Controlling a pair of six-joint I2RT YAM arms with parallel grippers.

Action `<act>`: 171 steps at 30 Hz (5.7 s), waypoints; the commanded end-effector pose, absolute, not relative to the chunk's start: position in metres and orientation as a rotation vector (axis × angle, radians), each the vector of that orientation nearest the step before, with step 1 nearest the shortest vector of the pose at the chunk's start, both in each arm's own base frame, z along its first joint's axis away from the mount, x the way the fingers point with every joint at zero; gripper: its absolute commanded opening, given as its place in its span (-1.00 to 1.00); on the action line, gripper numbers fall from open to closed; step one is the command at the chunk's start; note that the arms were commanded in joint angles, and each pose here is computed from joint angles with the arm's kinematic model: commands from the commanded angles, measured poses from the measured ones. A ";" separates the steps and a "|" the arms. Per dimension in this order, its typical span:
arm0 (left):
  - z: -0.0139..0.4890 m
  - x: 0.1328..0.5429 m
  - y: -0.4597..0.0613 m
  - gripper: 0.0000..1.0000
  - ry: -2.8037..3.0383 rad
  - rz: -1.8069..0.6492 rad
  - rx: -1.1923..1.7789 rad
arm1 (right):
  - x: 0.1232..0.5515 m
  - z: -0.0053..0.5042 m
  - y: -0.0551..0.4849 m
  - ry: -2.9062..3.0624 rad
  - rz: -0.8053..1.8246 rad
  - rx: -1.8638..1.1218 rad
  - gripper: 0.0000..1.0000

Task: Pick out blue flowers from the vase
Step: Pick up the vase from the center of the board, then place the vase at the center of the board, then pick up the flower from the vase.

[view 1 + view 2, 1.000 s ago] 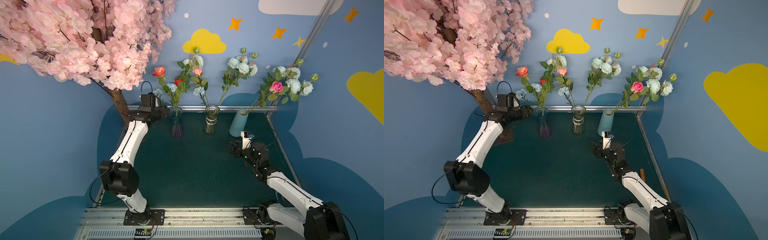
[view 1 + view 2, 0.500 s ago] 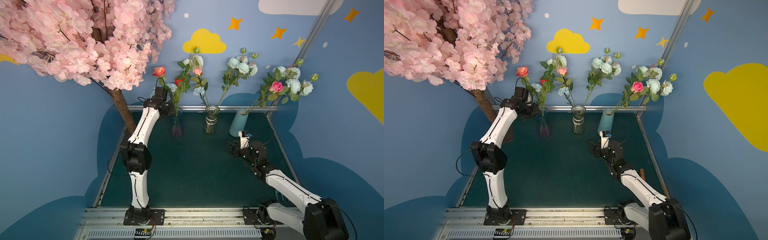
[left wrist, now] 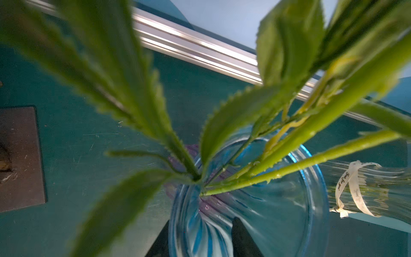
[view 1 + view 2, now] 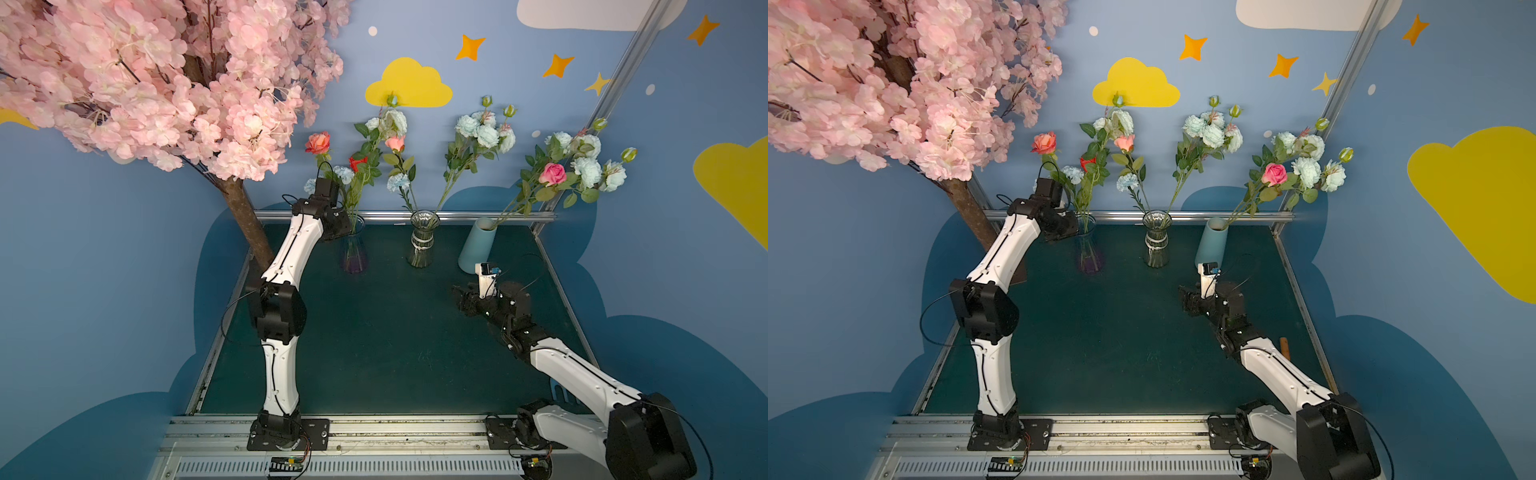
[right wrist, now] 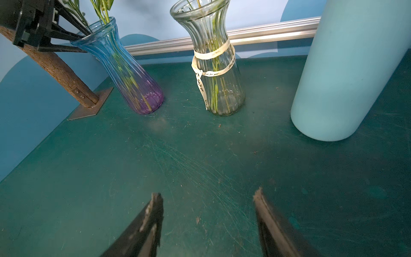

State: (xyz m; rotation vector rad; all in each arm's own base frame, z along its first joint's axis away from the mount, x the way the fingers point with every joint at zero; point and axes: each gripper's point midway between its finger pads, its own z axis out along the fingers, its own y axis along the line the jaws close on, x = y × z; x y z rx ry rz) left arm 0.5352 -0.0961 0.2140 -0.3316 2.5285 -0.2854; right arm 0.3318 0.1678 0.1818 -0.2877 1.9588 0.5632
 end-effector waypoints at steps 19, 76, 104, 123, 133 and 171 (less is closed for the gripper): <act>0.211 0.522 -0.109 -0.91 2.603 -0.415 -0.305 | 0.339 0.196 0.172 1.923 0.551 -0.299 0.31; 0.266 0.282 -0.230 -0.91 2.498 -0.868 0.211 | 0.342 0.193 0.170 1.939 0.538 -0.285 0.31; 0.244 0.304 -0.278 -0.34 2.526 -0.913 0.288 | 0.344 0.192 0.171 1.950 0.536 -0.283 0.30; 0.324 0.270 -0.280 0.46 1.894 -0.671 0.524 | 0.344 0.190 0.164 1.951 0.513 -0.249 0.10; 0.298 0.239 -0.264 0.59 1.616 -0.630 0.592 | 0.301 0.200 0.155 1.953 0.613 -0.204 0.07; 0.212 0.257 -0.188 0.60 1.631 -0.688 0.272 | 0.209 0.313 0.231 1.444 1.107 -0.480 -0.26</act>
